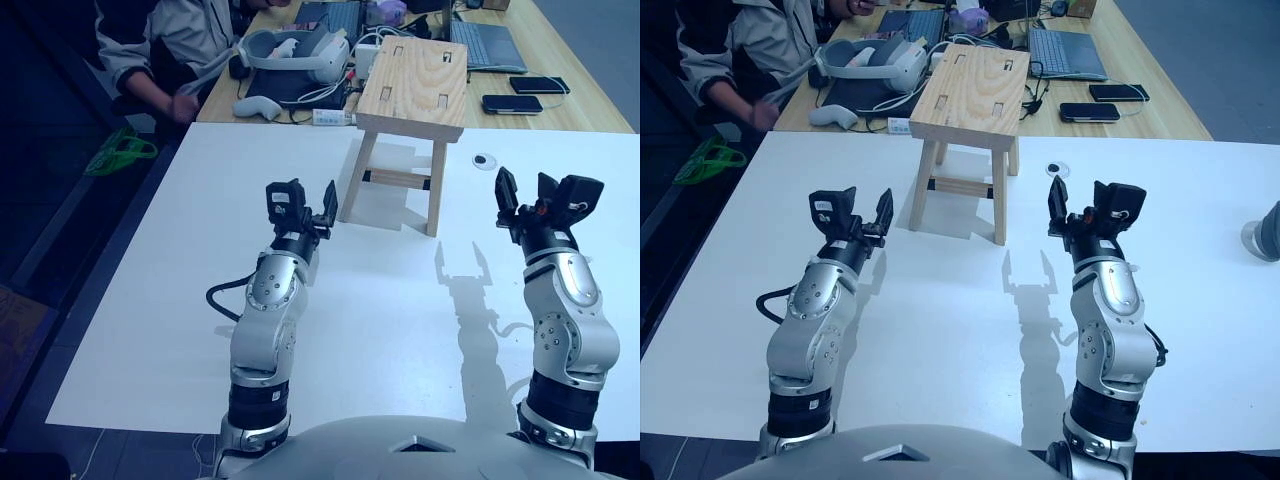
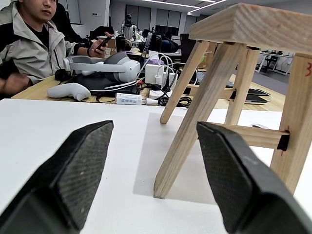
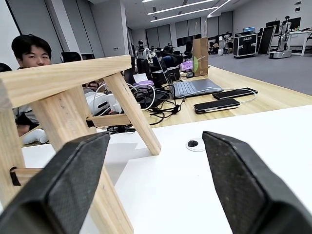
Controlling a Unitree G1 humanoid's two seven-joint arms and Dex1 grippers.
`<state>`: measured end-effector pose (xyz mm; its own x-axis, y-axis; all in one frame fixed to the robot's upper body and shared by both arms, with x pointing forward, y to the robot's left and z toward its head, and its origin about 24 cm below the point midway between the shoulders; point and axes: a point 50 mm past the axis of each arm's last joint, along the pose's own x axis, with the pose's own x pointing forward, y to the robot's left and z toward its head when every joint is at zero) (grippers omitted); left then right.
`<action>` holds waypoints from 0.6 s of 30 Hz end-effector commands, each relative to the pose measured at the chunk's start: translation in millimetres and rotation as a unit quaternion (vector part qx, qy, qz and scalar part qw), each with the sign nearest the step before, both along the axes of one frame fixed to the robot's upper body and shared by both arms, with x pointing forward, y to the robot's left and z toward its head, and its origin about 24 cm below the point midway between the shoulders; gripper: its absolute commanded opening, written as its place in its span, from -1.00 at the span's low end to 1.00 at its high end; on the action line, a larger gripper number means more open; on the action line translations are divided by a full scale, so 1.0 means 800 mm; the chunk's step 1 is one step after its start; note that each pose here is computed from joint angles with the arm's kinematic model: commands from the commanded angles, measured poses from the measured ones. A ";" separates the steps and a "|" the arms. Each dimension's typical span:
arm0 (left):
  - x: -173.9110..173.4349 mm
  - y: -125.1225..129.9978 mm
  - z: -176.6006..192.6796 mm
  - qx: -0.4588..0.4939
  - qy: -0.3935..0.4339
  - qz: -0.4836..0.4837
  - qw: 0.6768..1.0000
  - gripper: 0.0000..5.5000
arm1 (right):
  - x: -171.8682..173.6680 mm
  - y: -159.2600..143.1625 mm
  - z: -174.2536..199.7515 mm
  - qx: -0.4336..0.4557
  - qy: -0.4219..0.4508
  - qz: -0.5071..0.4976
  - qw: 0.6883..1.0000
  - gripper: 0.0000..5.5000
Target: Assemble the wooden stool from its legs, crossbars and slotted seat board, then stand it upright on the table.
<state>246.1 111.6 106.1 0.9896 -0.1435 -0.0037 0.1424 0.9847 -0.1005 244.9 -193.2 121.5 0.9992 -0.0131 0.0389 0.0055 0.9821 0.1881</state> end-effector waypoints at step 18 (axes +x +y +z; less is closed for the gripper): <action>-0.019 -0.004 -0.010 0.020 -0.001 0.073 0.997 0.15 | 0.004 -0.025 -0.017 -0.020 0.022 -0.001 1.000 0.28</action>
<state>236.0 110.3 102.4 0.9989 -0.0376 0.0280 0.0389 0.9982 -0.0455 248.3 -208.9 107.7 0.9999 -0.0117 -0.0038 0.0122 0.9867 0.1619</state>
